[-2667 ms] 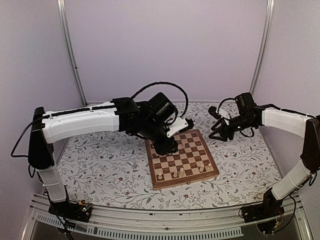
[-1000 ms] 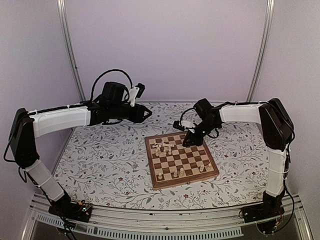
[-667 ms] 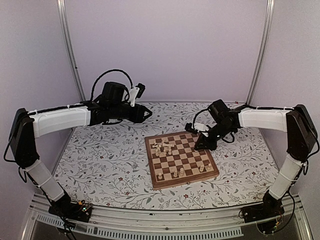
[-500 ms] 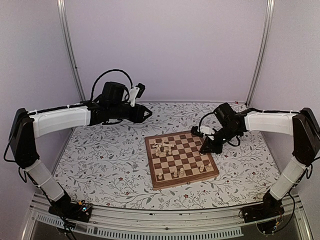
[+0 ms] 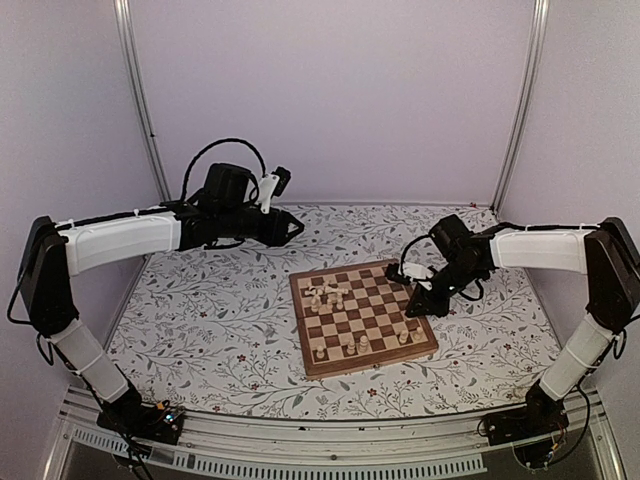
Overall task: Set up the chess pieces on the board
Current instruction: Place the chess piece on the chessboard.
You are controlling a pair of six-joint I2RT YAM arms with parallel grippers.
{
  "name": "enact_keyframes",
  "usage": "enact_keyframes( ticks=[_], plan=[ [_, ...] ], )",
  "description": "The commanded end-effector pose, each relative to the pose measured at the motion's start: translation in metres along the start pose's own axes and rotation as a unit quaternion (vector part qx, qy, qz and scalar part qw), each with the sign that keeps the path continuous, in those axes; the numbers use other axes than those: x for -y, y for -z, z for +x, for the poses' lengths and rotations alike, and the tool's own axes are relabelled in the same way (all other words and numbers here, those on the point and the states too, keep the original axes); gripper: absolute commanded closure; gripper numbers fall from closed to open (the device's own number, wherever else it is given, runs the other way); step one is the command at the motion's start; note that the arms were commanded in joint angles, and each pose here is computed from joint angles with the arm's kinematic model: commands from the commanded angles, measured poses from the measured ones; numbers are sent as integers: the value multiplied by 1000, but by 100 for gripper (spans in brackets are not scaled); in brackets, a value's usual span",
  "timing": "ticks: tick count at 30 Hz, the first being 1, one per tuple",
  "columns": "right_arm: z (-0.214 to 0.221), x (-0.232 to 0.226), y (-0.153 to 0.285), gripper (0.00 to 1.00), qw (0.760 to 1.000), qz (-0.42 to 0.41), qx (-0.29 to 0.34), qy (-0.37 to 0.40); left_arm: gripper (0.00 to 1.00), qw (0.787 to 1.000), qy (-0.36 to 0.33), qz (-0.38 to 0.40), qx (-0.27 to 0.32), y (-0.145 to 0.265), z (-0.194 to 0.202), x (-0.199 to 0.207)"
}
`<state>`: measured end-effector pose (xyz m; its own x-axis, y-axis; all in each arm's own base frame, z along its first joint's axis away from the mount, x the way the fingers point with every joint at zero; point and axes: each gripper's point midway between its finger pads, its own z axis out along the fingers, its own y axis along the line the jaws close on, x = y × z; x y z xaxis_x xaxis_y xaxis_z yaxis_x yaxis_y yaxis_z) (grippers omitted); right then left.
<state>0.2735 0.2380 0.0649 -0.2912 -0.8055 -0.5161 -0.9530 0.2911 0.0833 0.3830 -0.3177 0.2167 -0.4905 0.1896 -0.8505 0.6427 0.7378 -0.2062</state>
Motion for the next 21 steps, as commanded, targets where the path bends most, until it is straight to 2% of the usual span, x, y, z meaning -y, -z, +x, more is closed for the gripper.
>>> enact_keyframes(
  ticks=[1,21],
  plan=[
    [6,-5,7,98,1000,0,-10,8,53,1000,-11,2,13,5,-14,1],
    [11,-9,2,94,1000,-14,-15,9,53,1000,-11,6,6,1,-10,2]
  ],
)
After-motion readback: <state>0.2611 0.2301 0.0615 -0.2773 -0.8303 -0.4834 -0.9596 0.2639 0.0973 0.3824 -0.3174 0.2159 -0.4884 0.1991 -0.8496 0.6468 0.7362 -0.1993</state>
